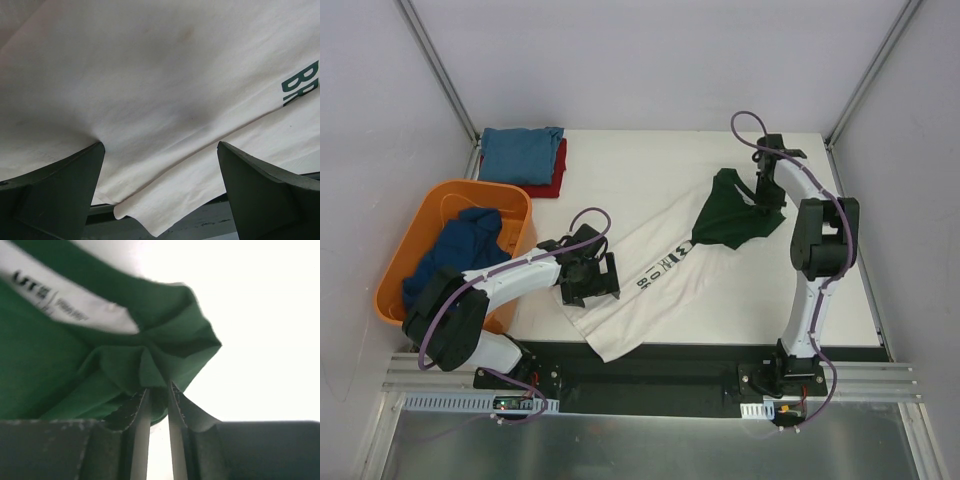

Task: Fold and stack the t-shirts
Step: Rotate the tshirt 90 degrees

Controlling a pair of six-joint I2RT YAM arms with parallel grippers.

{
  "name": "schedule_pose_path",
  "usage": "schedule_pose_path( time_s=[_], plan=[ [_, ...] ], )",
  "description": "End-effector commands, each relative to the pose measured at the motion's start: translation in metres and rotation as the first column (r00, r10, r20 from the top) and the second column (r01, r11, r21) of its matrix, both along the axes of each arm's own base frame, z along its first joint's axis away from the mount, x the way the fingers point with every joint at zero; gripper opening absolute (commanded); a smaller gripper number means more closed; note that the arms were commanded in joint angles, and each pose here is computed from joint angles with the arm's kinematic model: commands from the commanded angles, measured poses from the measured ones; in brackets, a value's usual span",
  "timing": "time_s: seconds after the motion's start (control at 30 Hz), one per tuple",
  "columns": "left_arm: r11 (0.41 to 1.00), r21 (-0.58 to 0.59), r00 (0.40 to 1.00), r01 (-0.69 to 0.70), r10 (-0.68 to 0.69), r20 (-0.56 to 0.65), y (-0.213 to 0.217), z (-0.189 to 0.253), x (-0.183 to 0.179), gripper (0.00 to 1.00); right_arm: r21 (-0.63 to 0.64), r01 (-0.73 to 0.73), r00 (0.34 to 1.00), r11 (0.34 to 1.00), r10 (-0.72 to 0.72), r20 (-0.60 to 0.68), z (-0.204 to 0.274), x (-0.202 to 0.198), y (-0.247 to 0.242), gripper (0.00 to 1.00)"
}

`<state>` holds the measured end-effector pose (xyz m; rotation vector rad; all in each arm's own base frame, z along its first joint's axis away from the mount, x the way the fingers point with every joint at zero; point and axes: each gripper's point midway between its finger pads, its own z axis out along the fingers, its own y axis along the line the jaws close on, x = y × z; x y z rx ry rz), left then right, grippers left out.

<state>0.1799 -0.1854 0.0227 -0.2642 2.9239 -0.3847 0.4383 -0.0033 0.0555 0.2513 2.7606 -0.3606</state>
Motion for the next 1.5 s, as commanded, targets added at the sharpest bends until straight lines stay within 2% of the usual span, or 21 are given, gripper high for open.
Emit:
schedule_pose_path(
  time_s=[0.0, 0.1, 0.17, 0.2, 0.23, 0.33, 0.4, 0.5, 0.6, 0.63, 0.7, 0.73, 0.8, 0.9, 1.07, 1.47],
  plan=[
    [0.995, 0.098, 0.990, -0.001, 0.015, -0.138, 0.023, -0.030, -0.033, 0.99, 0.089, 0.049, 0.996, 0.995, -0.055, 0.065, 0.013, 0.007, -0.007, 0.23],
    [0.996, 0.094, 0.990, -0.005, 0.018, -0.139, 0.022, -0.030, -0.034, 0.99, 0.080, 0.067, 0.996, 0.995, -0.071, 0.060, 0.013, 0.009, -0.016, 0.27],
    [0.995, 0.095, 0.990, -0.007, 0.020, -0.138, 0.023, -0.030, -0.034, 0.99, 0.064, 0.080, 0.994, 0.995, -0.084, 0.069, 0.022, 0.011, -0.023, 0.33],
    [0.996, 0.092, 0.990, -0.005, 0.018, -0.137, 0.022, -0.029, -0.034, 0.99, 0.059, 0.083, 0.993, 0.995, -0.088, 0.078, 0.027, 0.014, -0.026, 0.41],
    [0.996, 0.093, 0.991, -0.004, 0.017, -0.136, 0.023, -0.029, -0.034, 0.99, 0.051, 0.077, 0.993, 0.996, -0.081, 0.081, 0.032, 0.014, -0.028, 0.61],
    [0.996, 0.088, 0.991, 0.000, 0.011, -0.132, 0.021, -0.028, -0.032, 0.99, 0.055, 0.059, 0.993, 0.997, -0.064, 0.096, 0.051, 0.017, -0.027, 0.75],
    [0.996, 0.087, 0.992, 0.004, 0.007, -0.124, 0.020, -0.027, -0.030, 0.99, 0.088, 0.040, 0.993, 0.995, -0.050, 0.111, 0.066, 0.012, -0.021, 0.78],
    [0.997, 0.082, 0.993, 0.008, 0.002, -0.120, 0.019, -0.025, -0.028, 0.99, 0.205, -0.023, 0.990, 0.979, -0.006, 0.140, 0.076, -0.004, 0.004, 0.82],
    [0.997, 0.078, 0.993, 0.013, -0.003, -0.115, 0.018, -0.024, -0.027, 0.99, 0.344, -0.087, 0.975, 0.935, 0.009, 0.223, 0.095, -0.019, 0.038, 0.82],
    [0.997, 0.075, 0.994, 0.014, -0.006, -0.113, 0.017, -0.023, -0.026, 1.00, 0.413, -0.112, 0.982, 0.904, 0.036, 0.188, 0.081, -0.036, 0.054, 0.82],
    [0.997, 0.070, 0.994, 0.018, -0.011, -0.107, 0.016, -0.022, -0.026, 0.99, 0.487, -0.099, 0.978, 0.868, -0.005, 0.209, 0.087, -0.052, 0.071, 0.81],
    [0.998, 0.068, 0.994, 0.018, -0.010, -0.110, 0.016, -0.022, -0.026, 0.99, 0.509, -0.066, 0.988, 0.858, -0.017, 0.156, 0.068, -0.070, 0.076, 0.77],
    [0.998, 0.064, 0.994, 0.025, -0.018, -0.105, 0.016, -0.020, -0.026, 0.99, 0.566, -0.077, 0.989, 0.821, -0.009, 0.148, 0.066, -0.084, 0.096, 0.72],
    [0.998, 0.059, 0.995, 0.028, -0.022, -0.099, 0.015, -0.019, -0.026, 0.99, 0.568, -0.050, 0.997, 0.822, 0.008, 0.076, 0.045, -0.107, 0.108, 0.59],
    [0.998, 0.062, 0.995, 0.026, -0.020, -0.101, 0.016, -0.020, -0.026, 0.99, 0.509, -0.001, 0.999, 0.861, -0.018, 0.032, 0.025, -0.114, 0.105, 0.51],
    [0.999, 0.052, 0.996, 0.015, -0.011, -0.090, 0.014, -0.016, -0.024, 1.00, 0.471, 0.045, 0.999, 0.881, -0.046, -0.008, 0.002, -0.088, 0.102, 0.46]
  ],
)
